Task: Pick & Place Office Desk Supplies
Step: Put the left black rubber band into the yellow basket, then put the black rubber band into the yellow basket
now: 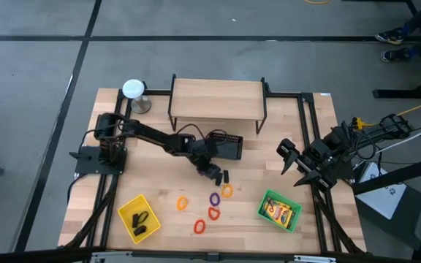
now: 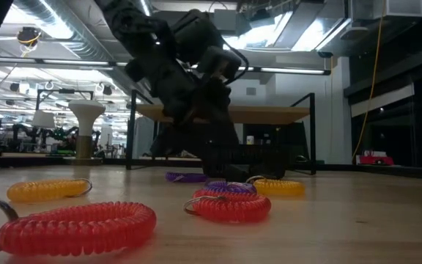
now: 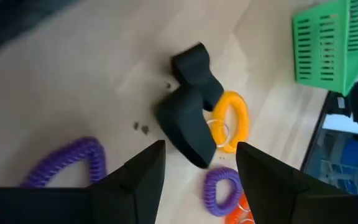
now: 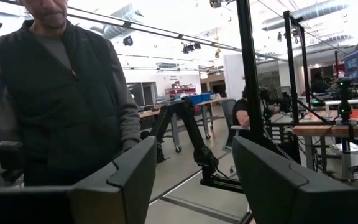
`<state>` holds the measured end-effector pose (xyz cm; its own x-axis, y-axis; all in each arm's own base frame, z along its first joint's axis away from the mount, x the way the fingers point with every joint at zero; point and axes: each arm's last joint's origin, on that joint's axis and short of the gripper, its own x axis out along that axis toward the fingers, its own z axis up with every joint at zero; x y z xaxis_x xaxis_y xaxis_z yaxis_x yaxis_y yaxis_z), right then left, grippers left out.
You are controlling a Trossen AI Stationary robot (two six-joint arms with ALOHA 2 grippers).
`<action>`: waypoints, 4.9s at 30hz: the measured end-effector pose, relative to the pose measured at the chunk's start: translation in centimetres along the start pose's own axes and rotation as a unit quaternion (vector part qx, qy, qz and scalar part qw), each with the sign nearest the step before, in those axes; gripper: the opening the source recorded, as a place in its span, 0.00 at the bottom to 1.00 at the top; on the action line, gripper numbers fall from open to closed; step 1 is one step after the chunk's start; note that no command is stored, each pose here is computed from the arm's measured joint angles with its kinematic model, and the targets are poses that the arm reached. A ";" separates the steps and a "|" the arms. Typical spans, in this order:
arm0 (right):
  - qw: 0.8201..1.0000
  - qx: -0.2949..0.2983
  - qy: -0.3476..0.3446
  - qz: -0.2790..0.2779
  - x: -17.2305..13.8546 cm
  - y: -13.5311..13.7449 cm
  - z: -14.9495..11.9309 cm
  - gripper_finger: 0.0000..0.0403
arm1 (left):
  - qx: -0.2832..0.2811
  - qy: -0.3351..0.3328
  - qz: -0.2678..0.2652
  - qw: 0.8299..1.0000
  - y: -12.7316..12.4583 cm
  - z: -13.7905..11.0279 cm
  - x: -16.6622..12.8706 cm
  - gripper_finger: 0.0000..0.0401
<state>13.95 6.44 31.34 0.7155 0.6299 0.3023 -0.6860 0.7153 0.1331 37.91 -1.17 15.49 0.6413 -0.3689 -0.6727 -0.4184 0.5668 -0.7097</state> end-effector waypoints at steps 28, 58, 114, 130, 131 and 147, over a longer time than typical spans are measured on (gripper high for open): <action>1.000 -0.025 0.002 -0.003 0.0 0.0 0.0 0.53 | -0.025 -0.014 -0.047 0.998 -0.2 0.1 2.0 0.46; 1.000 -0.024 0.001 -0.003 0.0 0.0 0.0 0.53 | 0.026 -0.005 -0.158 0.987 -1.8 0.3 2.5 0.01; 0.999 -0.039 0.005 -0.022 0.0 -0.2 -0.1 0.53 | 0.003 0.116 -0.047 0.992 -0.6 -28.1 -14.9 0.00; 0.999 -0.039 0.004 -0.026 0.0 -0.3 -0.1 0.53 | -0.049 0.111 -0.017 0.992 0.2 -29.7 -14.3 0.41; 0.999 -0.039 0.004 -0.026 0.0 -0.3 -0.1 0.53 | -0.050 0.109 -0.017 0.993 0.2 -29.7 -14.3 0.45; 0.999 -0.039 0.004 -0.026 0.0 -0.3 -0.1 0.53 | -0.071 0.090 -0.241 0.964 -4.2 -28.5 -15.4 0.52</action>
<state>14.14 6.23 31.18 0.7506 0.5943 0.2887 -0.6365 0.7676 0.0747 11.42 -18.87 22.88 0.6668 -0.6929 -0.2745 -0.1916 0.1965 -0.9616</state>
